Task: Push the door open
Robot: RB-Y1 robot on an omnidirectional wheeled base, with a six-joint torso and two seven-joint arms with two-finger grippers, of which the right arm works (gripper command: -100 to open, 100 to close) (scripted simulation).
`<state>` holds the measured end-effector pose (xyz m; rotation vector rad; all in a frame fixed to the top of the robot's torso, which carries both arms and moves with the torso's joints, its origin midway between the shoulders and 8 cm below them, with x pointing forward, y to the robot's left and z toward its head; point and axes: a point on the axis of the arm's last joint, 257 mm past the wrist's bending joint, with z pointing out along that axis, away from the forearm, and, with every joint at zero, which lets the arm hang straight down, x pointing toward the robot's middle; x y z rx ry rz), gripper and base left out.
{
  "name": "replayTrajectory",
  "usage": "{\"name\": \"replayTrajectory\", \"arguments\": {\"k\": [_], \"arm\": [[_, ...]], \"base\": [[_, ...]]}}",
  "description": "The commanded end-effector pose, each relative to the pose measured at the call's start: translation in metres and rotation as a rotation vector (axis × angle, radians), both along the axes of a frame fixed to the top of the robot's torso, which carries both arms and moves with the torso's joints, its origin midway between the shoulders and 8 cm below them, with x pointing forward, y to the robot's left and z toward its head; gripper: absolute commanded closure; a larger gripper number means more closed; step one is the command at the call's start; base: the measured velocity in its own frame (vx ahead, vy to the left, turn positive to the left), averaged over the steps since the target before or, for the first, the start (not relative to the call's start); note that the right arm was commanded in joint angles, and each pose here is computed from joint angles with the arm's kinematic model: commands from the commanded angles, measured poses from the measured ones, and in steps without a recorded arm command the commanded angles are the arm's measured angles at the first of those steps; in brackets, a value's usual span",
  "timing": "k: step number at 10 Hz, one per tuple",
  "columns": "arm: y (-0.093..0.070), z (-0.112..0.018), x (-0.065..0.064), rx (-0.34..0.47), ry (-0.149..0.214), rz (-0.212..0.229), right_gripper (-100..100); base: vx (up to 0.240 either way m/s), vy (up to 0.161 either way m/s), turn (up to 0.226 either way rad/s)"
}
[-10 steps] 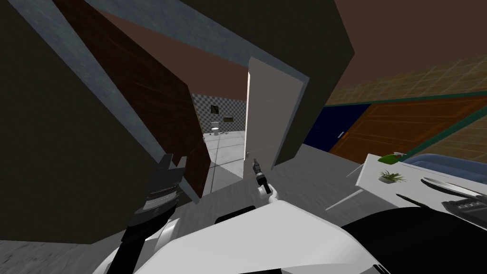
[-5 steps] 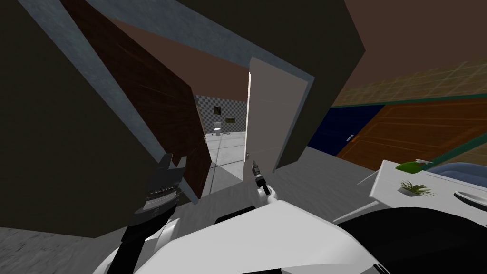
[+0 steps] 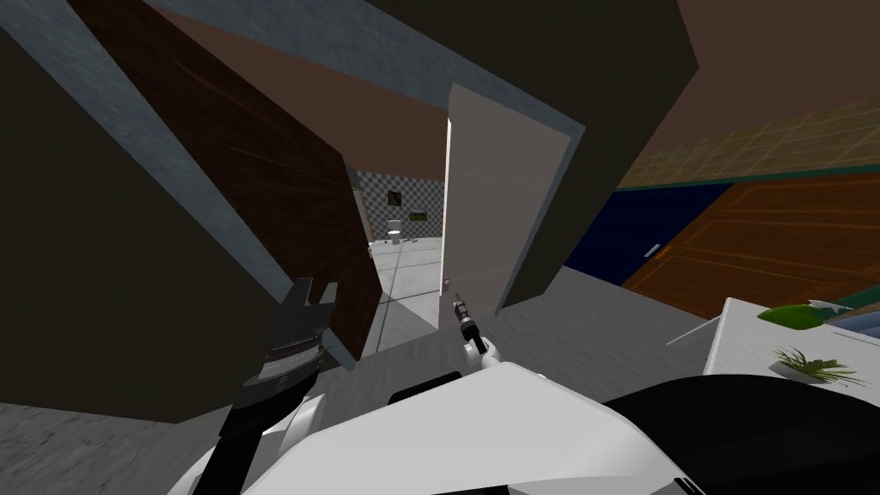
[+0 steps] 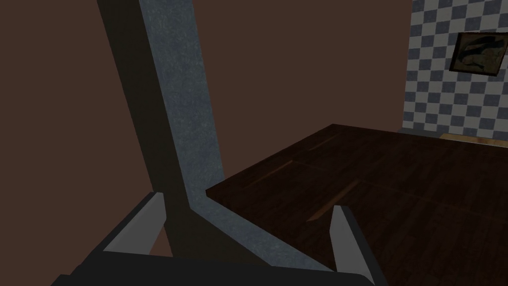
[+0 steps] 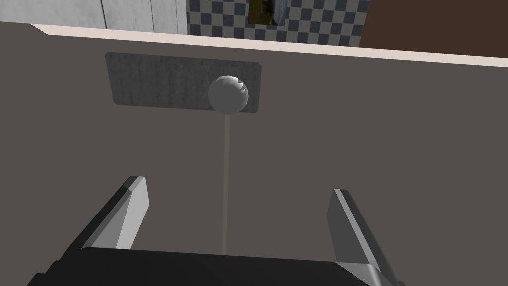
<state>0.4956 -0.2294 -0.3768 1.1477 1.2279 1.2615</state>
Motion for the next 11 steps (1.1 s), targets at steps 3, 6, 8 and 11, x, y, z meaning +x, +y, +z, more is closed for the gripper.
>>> {"name": "replayTrajectory", "arguments": {"k": [3,6,8,11], "arm": [[0.004,-0.01,-0.002,0.005,0.026,0.005,-100],[-0.004,-0.012,-0.003,-0.003,0.027,-0.005,-100],[-0.006,-0.013,-0.005,-0.003,0.027,-0.011,-100],[-0.005,-0.014,-0.007,0.004,0.028,-0.018,-100]], "base": [[0.058,-0.06,0.046],[0.173,-0.004,0.026],[0.209,0.027,0.026],[0.225,0.002,0.03]]}}
